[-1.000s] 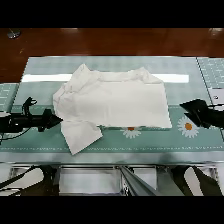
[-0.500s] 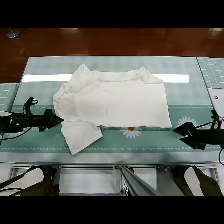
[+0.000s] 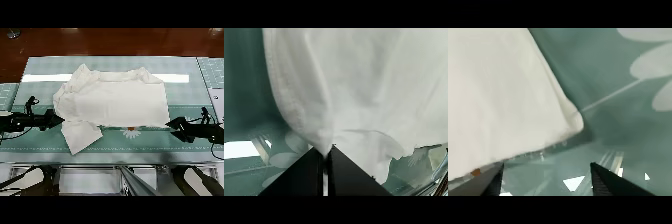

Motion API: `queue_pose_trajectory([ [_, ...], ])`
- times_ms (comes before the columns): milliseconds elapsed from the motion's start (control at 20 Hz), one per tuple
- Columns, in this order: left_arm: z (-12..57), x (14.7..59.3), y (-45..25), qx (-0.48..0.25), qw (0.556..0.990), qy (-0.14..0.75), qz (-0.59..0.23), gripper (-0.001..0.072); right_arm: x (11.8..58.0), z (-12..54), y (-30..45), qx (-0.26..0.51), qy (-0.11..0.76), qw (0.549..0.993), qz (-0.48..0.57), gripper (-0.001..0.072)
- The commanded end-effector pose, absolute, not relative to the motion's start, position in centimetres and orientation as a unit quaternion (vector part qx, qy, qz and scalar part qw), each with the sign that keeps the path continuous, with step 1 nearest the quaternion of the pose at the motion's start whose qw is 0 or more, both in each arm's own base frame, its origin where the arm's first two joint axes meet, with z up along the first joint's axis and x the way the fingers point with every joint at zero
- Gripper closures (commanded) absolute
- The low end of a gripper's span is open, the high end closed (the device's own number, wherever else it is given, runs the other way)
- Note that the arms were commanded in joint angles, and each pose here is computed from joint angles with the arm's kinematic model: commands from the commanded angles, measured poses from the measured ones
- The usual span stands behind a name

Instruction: Fold the shirts.

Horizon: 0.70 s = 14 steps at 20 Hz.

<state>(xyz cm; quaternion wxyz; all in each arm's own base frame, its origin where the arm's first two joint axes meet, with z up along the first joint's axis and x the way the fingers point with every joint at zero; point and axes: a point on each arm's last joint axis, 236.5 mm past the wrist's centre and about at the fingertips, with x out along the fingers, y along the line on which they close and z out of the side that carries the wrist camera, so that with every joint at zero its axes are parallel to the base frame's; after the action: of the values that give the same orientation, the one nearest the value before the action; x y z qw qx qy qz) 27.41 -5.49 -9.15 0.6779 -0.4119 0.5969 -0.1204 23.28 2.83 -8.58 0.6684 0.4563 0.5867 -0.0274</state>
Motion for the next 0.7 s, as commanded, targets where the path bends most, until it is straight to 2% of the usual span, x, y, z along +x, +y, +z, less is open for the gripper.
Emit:
queue_pose_trajectory([
  [0, -9.1, 27.5, -5.5, -0.411, 0.679, 0.597, -0.121, 0.0686, 26.0, -8.8, 1.6, 0.474, 0.562, 0.677, -0.040, 0.0092],
  [150, -9.1, 27.5, -5.6, -0.412, 0.678, 0.596, -0.122, 0.0687, 27.6, -9.0, 2.1, 0.457, 0.566, 0.685, -0.030, 0.0092],
  [400, -8.8, 27.7, -5.8, -0.419, 0.677, 0.592, -0.124, 0.0687, 29.5, -10.7, 5.3, 0.440, 0.598, 0.670, -0.012, 0.0101],
  [450, -8.8, 27.7, -5.8, -0.419, 0.677, 0.592, -0.124, 0.0687, 30.1, -10.4, 6.0, 0.433, 0.601, 0.671, -0.001, 0.0240],
  [500, -8.8, 27.6, -5.8, -0.419, 0.676, 0.593, -0.125, 0.0687, 30.6, -10.1, 6.5, 0.424, 0.603, 0.676, 0.010, 0.0522],
  [550, -8.8, 27.6, -5.9, -0.420, 0.675, 0.593, -0.126, 0.0687, 31.3, -9.5, 6.9, 0.408, 0.600, 0.688, 0.027, 0.0682],
  [650, -7.6, 28.8, -5.9, -0.429, 0.682, 0.577, -0.133, 0.0687, 33.2, -6.7, 7.6, 0.389, 0.592, 0.703, 0.064, 0.0683],
])
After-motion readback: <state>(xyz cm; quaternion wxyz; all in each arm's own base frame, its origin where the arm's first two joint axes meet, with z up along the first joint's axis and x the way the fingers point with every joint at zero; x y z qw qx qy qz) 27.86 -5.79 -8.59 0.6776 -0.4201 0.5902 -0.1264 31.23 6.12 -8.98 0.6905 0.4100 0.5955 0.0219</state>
